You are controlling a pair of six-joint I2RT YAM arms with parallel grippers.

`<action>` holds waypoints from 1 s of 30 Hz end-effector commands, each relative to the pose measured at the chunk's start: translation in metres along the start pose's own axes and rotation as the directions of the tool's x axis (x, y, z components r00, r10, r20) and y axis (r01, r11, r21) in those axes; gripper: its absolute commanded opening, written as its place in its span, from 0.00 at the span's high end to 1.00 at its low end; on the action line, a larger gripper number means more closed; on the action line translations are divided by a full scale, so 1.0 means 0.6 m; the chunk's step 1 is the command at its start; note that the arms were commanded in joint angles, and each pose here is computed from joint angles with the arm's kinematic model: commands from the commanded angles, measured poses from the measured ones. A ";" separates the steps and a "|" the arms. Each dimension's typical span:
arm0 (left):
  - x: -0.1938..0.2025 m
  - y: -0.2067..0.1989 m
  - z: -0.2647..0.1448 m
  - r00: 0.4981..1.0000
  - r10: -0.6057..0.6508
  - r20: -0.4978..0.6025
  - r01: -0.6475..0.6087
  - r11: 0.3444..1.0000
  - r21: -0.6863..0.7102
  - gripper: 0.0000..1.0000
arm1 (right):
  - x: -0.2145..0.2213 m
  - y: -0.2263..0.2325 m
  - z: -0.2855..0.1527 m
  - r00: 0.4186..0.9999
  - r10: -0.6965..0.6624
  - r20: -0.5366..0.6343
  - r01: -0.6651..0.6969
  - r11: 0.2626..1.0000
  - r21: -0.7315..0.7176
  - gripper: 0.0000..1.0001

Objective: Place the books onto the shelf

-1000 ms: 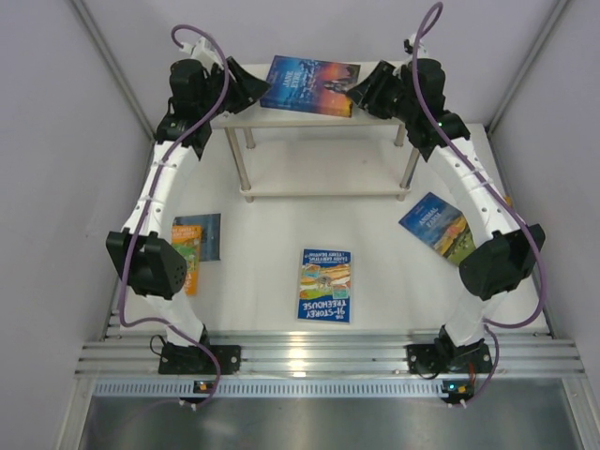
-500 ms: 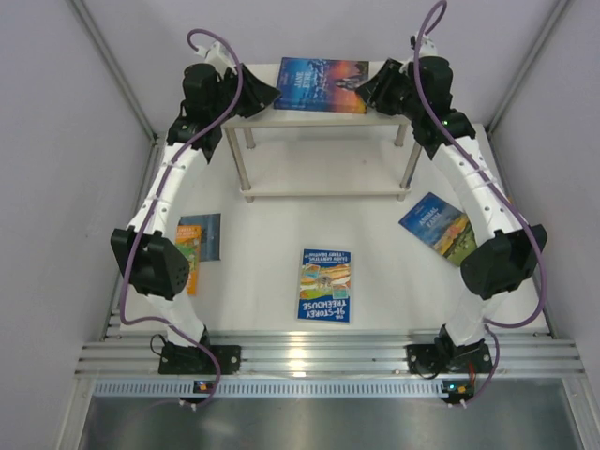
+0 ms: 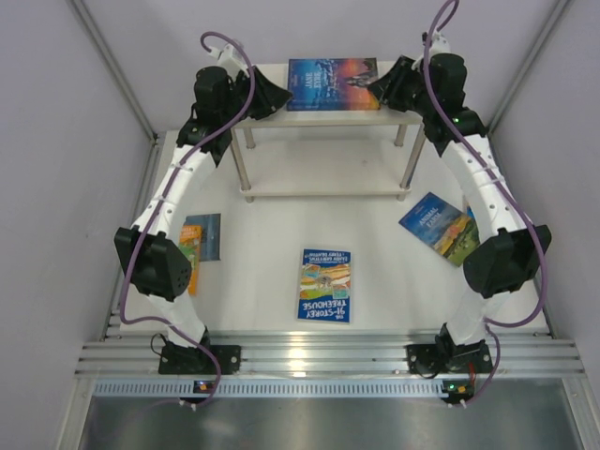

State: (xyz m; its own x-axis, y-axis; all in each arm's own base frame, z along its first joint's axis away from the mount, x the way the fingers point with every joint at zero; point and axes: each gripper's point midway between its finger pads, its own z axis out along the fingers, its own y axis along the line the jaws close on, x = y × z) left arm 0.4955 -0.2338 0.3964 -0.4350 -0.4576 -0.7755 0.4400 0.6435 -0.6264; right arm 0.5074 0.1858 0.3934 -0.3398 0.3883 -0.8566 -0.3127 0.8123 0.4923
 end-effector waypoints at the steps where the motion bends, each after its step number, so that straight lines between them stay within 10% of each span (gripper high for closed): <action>1: 0.020 -0.046 -0.008 0.999 0.030 -0.033 -0.027 0.996 0.081 0.68 | -0.016 0.020 -0.001 0.999 -0.030 0.022 0.031 0.997 -0.065 0.64; 14: 0.011 -0.033 -0.021 0.997 0.077 -0.007 -0.077 0.997 0.028 0.62 | -0.020 0.017 0.004 0.998 -0.061 0.032 0.064 0.994 -0.092 0.63; 30: -0.092 -0.039 -0.097 0.966 0.236 0.108 -0.222 0.967 -0.126 0.01 | -0.118 0.025 -0.059 0.981 -0.095 0.167 0.110 0.990 -0.084 0.16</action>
State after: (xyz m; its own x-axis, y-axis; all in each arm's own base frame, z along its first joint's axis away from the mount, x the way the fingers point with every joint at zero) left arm 0.4854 -0.2039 0.4035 -0.3465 -0.3510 -0.8699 0.3918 0.7885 -0.4742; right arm 0.5136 0.1691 0.3980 -0.3141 0.3599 -0.8785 -0.3567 0.8128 0.4606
